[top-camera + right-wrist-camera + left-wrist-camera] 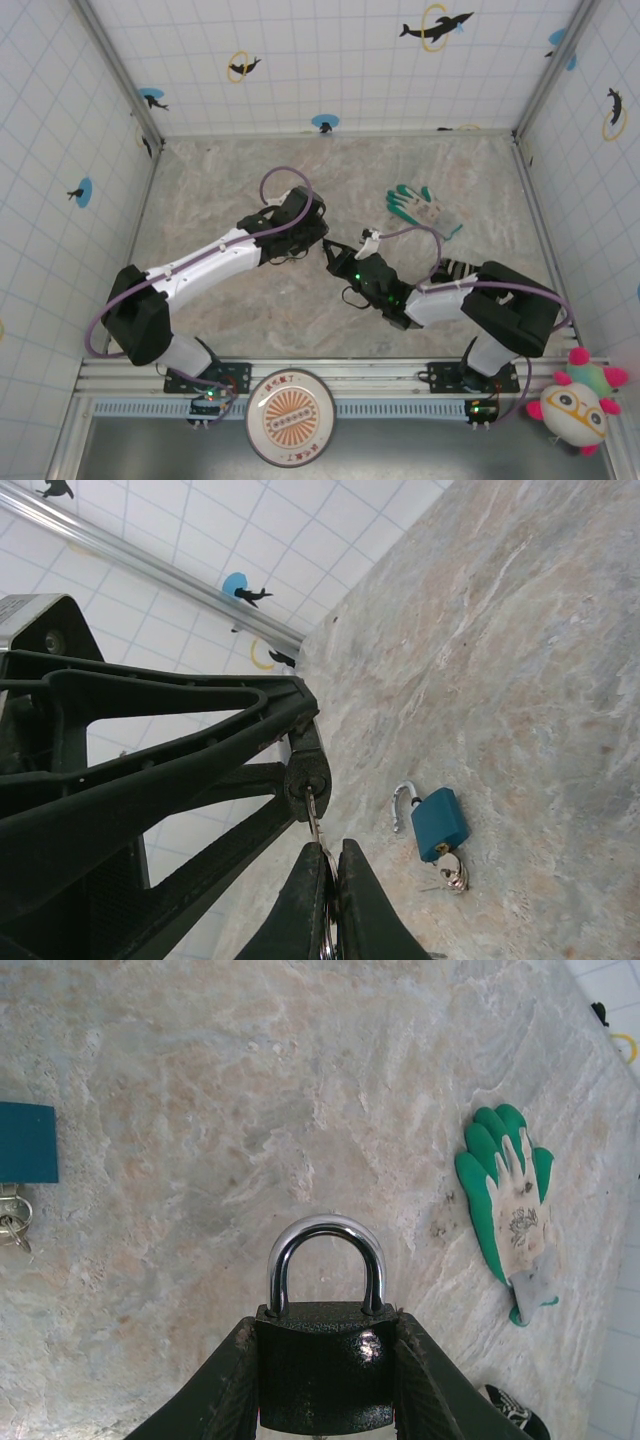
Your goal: Unlock with the key
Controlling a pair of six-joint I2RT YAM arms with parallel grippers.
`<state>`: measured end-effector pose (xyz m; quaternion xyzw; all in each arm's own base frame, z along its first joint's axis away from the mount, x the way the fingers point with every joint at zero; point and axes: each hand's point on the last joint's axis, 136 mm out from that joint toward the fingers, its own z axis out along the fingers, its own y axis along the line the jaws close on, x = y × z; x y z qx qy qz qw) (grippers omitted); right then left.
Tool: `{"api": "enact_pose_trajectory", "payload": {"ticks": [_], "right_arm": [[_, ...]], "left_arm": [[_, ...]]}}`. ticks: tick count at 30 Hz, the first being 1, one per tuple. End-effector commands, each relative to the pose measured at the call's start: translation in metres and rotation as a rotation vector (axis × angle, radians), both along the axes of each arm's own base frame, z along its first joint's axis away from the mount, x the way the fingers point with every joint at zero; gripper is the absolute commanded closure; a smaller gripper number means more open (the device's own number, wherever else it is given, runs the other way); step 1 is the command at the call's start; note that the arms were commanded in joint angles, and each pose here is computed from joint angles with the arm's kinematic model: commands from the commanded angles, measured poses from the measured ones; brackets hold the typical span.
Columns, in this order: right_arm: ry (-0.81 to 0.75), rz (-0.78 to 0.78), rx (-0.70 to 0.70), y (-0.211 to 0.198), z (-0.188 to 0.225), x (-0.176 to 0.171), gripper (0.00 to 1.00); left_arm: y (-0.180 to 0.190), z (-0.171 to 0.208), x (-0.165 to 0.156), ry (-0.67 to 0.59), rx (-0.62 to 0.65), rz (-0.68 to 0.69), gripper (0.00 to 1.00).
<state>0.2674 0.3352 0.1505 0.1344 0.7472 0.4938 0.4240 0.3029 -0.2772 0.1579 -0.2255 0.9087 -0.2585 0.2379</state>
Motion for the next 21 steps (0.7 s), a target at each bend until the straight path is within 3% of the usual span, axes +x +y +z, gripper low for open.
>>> {"api": "enact_pose_trajectory", "payload": {"ticks": [1,10,21], "right_arm": [[-0.076,-0.030,0.174,0.001,0.045,0.011,1.00],[-0.040,-0.013,0.218,-0.002,0.042,0.016,1.00],[-0.013,-0.011,0.006,-0.004,0.030,0.020,1.00]], "left_arm": [[-0.015,-0.004,-0.020,0.071,-0.040,-0.077,1.00],[-0.013,-0.003,-0.021,0.067,-0.040,-0.077,1.00],[-0.014,-0.002,-0.021,0.064,-0.043,-0.080,1.00]]}}
